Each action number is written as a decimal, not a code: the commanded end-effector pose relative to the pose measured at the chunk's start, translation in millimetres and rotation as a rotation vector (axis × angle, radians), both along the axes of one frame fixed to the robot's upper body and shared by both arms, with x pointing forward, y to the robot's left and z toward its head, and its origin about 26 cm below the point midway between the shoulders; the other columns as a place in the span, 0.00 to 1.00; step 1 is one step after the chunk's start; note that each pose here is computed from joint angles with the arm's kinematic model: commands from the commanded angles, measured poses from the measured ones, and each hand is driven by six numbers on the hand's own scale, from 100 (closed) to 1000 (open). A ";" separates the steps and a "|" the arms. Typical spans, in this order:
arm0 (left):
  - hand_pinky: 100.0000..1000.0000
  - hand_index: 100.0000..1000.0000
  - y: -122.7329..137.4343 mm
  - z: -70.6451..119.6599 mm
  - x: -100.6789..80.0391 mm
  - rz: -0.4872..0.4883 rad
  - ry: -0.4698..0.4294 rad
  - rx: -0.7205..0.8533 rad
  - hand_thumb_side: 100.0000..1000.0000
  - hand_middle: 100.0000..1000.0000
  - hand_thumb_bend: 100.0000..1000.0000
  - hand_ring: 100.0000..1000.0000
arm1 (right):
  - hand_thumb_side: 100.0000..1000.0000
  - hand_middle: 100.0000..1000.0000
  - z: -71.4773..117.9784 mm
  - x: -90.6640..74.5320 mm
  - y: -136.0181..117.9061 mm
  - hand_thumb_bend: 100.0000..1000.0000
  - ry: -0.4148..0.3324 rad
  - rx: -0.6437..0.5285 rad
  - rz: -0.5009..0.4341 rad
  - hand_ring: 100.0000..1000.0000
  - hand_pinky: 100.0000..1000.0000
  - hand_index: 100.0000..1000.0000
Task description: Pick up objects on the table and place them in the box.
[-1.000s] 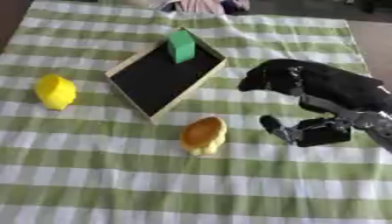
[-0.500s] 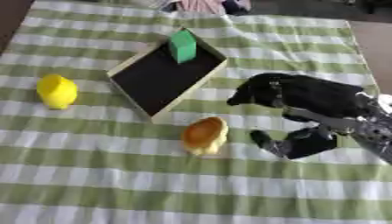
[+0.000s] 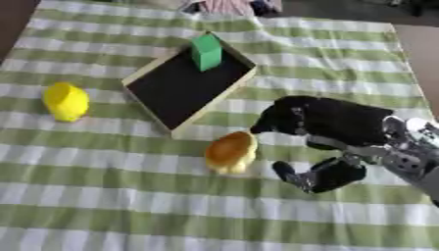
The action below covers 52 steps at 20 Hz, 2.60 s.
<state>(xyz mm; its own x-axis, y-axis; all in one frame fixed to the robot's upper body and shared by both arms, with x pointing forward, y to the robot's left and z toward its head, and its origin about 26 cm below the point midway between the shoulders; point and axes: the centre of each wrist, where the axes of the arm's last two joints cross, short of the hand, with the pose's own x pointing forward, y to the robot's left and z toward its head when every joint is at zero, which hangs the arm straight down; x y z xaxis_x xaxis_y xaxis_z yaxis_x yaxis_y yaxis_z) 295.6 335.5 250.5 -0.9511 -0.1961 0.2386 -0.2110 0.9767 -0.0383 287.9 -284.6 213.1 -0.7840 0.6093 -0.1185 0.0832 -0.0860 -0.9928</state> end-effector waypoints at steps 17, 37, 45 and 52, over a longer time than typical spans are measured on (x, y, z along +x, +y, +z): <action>0.71 0.83 -4.4 10.1 -1.8 -0.033 -0.026 0.022 0.46 0.70 0.00 0.76 | 0.42 0.84 27.8 7.5 34.7 0.11 -0.063 -0.091 0.024 0.93 0.97 0.95; 0.71 0.83 -7.6 10.3 -0.7 -0.059 -0.016 0.030 0.46 0.70 0.00 0.76 | 0.49 0.80 15.5 5.8 42.0 0.07 -0.015 -0.138 0.041 0.88 0.95 0.95; 0.70 0.83 -8.8 10.2 -0.3 -0.067 -0.013 0.030 0.47 0.70 0.00 0.76 | 0.54 0.81 9.4 4.7 42.1 0.23 -0.076 -0.174 0.044 0.88 0.94 0.97; 0.70 0.83 -10.7 10.3 0.4 -0.081 -0.010 0.030 0.48 0.70 0.00 0.76 | 0.53 0.81 3.7 10.0 46.2 0.23 -0.088 -0.173 0.044 0.88 0.94 0.97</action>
<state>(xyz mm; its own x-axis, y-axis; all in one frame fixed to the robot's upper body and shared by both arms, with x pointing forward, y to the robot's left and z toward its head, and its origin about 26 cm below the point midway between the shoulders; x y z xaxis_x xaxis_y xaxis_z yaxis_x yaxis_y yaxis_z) 299.0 326.3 251.2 -0.9574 -0.1315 0.2571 -0.1425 0.9895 -0.0245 296.9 -237.1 211.3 -0.8005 0.5400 -0.2600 0.1505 -0.2388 -0.9593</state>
